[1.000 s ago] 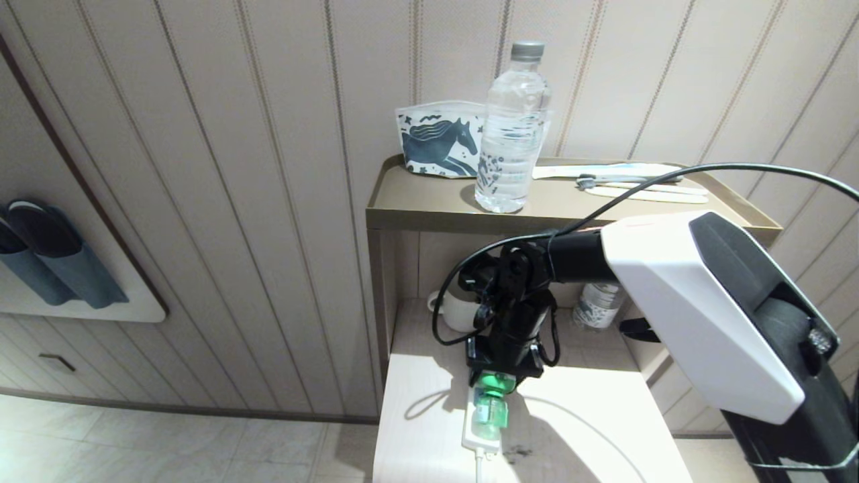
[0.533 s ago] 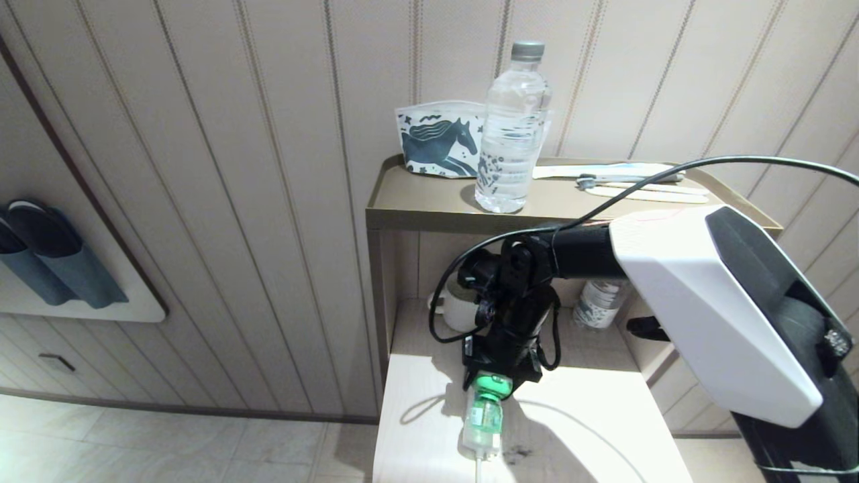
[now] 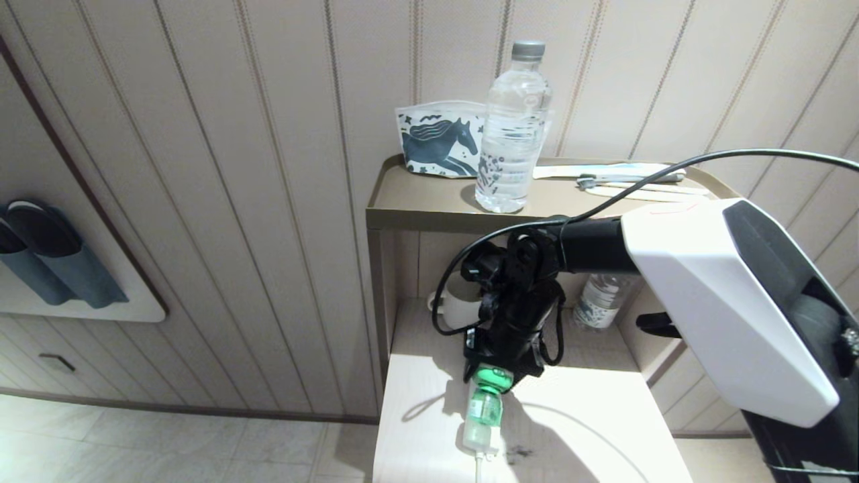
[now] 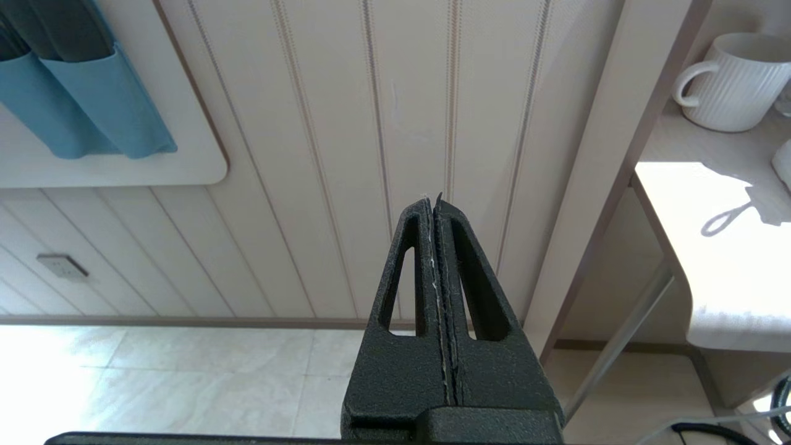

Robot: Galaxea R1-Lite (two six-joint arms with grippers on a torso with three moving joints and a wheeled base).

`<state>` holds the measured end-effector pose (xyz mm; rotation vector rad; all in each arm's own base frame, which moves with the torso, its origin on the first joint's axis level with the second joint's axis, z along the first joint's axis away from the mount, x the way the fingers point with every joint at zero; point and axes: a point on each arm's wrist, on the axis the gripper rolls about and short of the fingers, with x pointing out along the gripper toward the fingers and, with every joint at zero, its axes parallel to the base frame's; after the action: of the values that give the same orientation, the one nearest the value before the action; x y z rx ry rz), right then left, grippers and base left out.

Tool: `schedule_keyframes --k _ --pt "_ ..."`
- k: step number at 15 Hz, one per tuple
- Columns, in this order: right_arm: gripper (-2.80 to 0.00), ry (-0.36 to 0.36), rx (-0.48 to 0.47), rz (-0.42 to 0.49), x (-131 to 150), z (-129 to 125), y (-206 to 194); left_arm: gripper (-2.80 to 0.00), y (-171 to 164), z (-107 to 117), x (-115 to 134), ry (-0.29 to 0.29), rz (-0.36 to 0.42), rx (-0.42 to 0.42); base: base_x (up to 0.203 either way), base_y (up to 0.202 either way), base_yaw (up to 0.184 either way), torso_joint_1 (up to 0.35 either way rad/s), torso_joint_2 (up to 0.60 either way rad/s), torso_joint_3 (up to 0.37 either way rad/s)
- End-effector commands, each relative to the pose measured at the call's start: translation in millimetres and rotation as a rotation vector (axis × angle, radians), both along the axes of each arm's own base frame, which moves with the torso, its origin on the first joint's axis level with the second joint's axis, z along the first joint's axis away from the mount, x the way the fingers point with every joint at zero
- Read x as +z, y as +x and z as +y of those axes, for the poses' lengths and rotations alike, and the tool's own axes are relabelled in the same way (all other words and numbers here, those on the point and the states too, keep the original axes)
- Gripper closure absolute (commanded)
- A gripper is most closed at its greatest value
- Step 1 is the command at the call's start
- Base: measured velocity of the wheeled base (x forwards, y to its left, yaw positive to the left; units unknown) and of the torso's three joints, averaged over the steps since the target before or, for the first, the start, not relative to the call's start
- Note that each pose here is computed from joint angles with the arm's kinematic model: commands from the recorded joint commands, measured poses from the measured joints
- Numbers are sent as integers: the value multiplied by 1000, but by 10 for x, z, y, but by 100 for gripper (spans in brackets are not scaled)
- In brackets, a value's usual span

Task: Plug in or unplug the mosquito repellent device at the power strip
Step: Insert the plug into the socket

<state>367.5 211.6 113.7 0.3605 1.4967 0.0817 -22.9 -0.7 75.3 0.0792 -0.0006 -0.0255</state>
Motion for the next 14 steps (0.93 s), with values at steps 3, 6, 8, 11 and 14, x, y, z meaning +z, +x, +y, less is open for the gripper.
schedule_keyframes --k 3,6,8,11,14 --pt "0 -34 -14 -23 -28 -32 39 0 1 0 0 1 1 1 0 0 0 0 0 0" --pt "0 -37 -15 -60 -38 -39 88 0 1 0 0 1 1 1 0 0 0 0 0 0" --pt "0 -33 -13 -64 -61 -31 102 0 1 0 0 1 1 1 0 0 0 0 0 0" --pt "0 -39 -13 -56 -97 -23 105 0 1 0 0 1 1 1 0 0 0 0 0 0" --pt "0 -44 -7 -48 -106 -15 92 0 1 0 0 1 1 -1 0 0 0 0 0 0"
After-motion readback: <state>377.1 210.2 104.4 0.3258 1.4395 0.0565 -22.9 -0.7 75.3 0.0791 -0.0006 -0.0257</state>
